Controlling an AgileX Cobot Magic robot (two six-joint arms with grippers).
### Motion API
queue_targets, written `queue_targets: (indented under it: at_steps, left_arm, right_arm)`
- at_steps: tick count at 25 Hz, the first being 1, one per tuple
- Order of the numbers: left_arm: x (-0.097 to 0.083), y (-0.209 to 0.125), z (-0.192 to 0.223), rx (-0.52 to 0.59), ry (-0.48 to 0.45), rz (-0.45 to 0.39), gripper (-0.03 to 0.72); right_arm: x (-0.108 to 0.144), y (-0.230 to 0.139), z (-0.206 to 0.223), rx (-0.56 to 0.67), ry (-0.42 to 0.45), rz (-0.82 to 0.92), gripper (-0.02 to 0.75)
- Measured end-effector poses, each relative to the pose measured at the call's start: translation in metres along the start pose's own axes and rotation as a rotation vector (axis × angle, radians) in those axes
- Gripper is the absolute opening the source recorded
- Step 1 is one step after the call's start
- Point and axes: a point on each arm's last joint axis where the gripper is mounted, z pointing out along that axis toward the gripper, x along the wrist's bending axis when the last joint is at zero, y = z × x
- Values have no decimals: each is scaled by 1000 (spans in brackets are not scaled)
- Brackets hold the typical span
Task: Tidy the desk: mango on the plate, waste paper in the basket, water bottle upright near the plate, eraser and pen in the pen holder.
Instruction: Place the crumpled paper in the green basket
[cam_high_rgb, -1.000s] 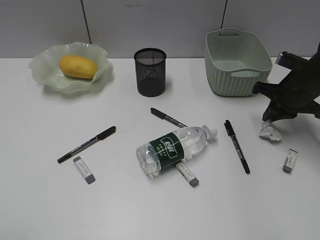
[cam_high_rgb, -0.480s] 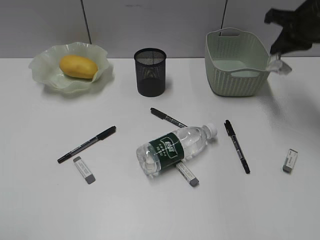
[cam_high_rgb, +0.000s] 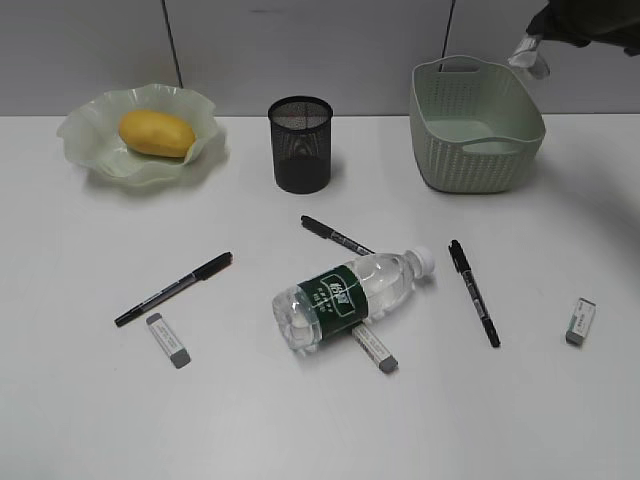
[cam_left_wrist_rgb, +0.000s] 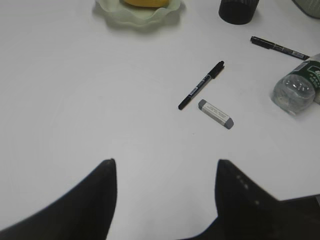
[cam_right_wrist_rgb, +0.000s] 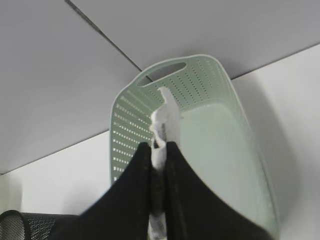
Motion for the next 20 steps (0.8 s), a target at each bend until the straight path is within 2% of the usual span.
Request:
queue_targets:
  at_steps: [3,5,6,10,12,15,20]
  left_arm:
    - [0,0,0,0,0,0,467]
    - [0,0,0,0,0,0,466]
    - [0,0,0,0,0,0,466]
    - [0,0,0,0,0,0,463]
    - [0,0,0,0,0,0,461]
    - [0,0,0,0,0,0,461]
    - [0,0,0,0,0,0,460]
  right_arm:
    - [-7,-16,24,21,-15,26,55]
    - [-9,-29,38,33,-22,23,104]
    - [-9,-34,44,37,-24,20,148]
    - [-4,-43,52,31,-16,6,455]
    - [0,-42,51,24,-9,-4,559]
    - [7,-34,45,51,0,-64,577]
    - [33,-4,6,98,36,-199,528]
